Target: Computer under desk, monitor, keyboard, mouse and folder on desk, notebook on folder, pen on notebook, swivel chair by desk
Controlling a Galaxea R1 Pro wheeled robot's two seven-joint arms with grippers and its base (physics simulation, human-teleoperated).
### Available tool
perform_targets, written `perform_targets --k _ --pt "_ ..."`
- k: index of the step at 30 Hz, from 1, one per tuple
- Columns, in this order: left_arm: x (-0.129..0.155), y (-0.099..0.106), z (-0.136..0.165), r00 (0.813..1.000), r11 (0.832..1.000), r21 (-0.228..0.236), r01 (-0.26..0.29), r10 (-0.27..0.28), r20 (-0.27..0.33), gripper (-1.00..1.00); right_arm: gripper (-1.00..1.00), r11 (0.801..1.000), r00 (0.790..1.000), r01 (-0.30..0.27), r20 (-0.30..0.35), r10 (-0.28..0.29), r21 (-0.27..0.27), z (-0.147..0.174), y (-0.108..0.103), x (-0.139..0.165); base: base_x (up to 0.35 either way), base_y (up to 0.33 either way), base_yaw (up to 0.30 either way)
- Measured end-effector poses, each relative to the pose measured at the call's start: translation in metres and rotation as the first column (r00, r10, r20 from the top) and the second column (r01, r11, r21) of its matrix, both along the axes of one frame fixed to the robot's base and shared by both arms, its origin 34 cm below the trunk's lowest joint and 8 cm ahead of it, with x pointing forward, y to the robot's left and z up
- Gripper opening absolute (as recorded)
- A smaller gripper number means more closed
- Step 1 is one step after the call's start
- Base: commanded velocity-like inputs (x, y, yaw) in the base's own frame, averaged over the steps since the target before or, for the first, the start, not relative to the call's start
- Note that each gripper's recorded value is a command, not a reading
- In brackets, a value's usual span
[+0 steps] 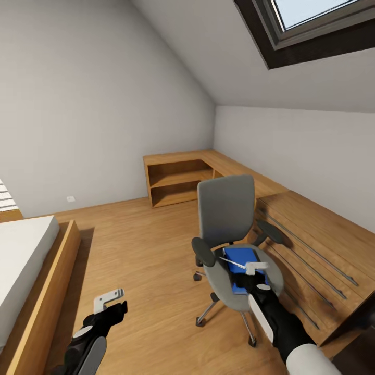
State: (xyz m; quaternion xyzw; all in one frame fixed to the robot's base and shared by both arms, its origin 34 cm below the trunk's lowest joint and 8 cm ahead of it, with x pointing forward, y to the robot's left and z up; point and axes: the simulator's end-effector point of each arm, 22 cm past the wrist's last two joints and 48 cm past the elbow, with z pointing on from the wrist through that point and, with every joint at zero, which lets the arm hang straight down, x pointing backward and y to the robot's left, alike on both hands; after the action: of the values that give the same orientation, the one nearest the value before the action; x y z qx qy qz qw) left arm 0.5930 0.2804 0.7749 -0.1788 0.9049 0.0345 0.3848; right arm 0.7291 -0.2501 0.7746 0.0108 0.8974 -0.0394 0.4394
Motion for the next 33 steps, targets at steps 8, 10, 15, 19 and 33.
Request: perform_targets --k 8,10,15,19,33 --pt "0.003 -0.003 0.008 1.000 1.000 -0.005 0.018 -0.018 -0.009 1.00 1.00 0.991 0.984 0.059 -0.173 -0.037 0.120 -0.019 -0.009 -0.015 0.000 0.000 0.000" --pt "0.006 -0.005 0.015 1.000 1.000 -0.007 0.021 -0.021 0.007 1.00 1.00 0.991 0.981 0.048 -0.190 -0.024 0.124 -0.021 -0.013 -0.018 0.157 0.000 0.000" --pt "0.006 -0.007 0.017 1.000 1.000 -0.008 0.024 -0.024 0.010 1.00 1.00 0.990 0.982 0.024 -0.189 0.003 0.140 -0.020 -0.014 -0.017 0.277 0.000 0.000" --pt "0.006 -0.007 0.017 1.000 1.000 -0.010 0.025 -0.025 0.009 1.00 1.00 0.991 0.982 0.015 -0.188 0.010 0.134 -0.019 -0.015 -0.017 0.318 -0.001 0.000" --pt "0.006 -0.007 0.016 1.000 1.000 -0.010 0.025 -0.025 0.008 1.00 1.00 0.991 0.983 -0.089 -0.149 0.103 0.100 -0.016 -0.029 -0.013 0.325 -0.078 0.000"
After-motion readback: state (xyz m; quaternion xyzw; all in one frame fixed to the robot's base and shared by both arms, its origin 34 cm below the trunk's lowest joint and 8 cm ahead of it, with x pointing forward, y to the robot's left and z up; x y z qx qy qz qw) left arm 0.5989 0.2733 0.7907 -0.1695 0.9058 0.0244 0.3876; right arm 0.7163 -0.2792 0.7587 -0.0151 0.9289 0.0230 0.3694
